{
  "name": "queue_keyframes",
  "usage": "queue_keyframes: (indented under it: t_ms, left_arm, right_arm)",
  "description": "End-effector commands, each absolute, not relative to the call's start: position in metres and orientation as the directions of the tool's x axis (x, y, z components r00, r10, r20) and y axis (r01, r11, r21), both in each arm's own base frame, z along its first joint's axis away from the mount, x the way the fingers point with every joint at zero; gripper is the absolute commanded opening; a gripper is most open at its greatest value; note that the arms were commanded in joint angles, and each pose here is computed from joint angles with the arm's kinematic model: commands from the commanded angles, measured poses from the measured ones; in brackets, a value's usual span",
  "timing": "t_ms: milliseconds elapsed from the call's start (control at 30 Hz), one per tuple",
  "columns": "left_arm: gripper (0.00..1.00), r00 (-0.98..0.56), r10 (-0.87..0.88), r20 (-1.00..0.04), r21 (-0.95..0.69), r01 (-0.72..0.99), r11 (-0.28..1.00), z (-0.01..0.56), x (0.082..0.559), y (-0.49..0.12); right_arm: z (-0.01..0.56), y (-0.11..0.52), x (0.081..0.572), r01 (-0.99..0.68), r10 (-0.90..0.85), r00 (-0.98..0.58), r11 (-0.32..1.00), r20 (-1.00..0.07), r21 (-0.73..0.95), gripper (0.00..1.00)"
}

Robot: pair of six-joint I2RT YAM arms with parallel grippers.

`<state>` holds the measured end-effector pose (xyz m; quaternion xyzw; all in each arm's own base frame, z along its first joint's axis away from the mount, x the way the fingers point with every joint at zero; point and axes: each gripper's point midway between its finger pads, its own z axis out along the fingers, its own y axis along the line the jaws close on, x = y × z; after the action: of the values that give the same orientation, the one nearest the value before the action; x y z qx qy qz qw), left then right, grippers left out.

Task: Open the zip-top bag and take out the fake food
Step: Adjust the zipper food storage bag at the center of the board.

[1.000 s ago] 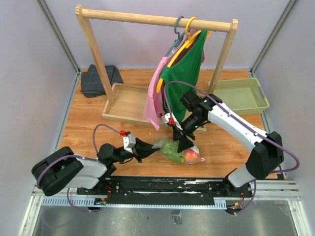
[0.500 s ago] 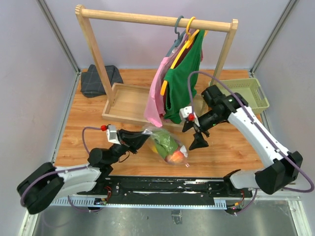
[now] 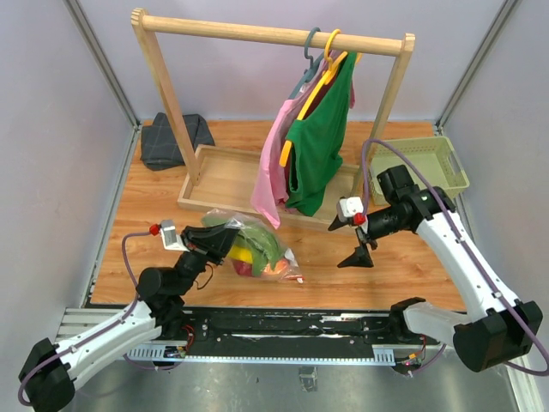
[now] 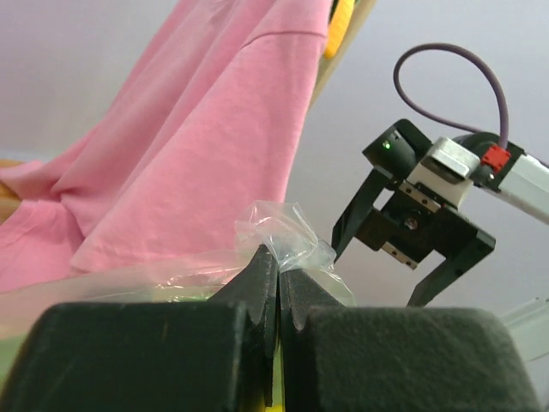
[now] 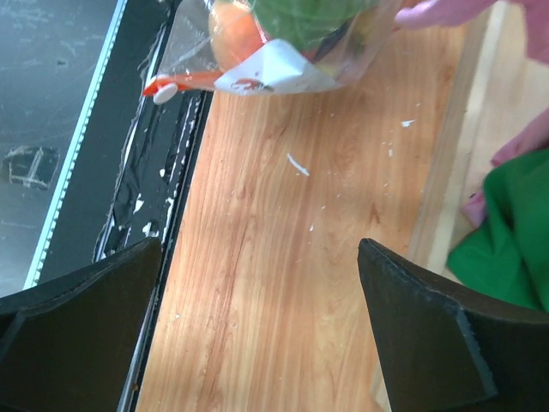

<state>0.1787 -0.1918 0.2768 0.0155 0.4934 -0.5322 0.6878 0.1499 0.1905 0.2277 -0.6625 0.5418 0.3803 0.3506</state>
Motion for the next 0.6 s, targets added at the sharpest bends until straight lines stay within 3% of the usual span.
queue_keyframes:
  t_ms: [0,567]
  left_arm:
    - [0.00,-0.202,-0.636,-0.744,-0.606,0.605,0.517,0.172,0.187,-0.189]
    - [0.00,-0.251,-0.651,-0.716,-0.670,0.508,0.541,0.158,0.200,-0.184]
  right_arm:
    - [0.208,0.194,0.149,-0.955,-0.379,0.247,-0.253,-0.892,-0.157,0.99]
    - [0.164,0.192,0.160,-0.933,-0.404,0.321,-0.288,-0.856,-0.215,0.99]
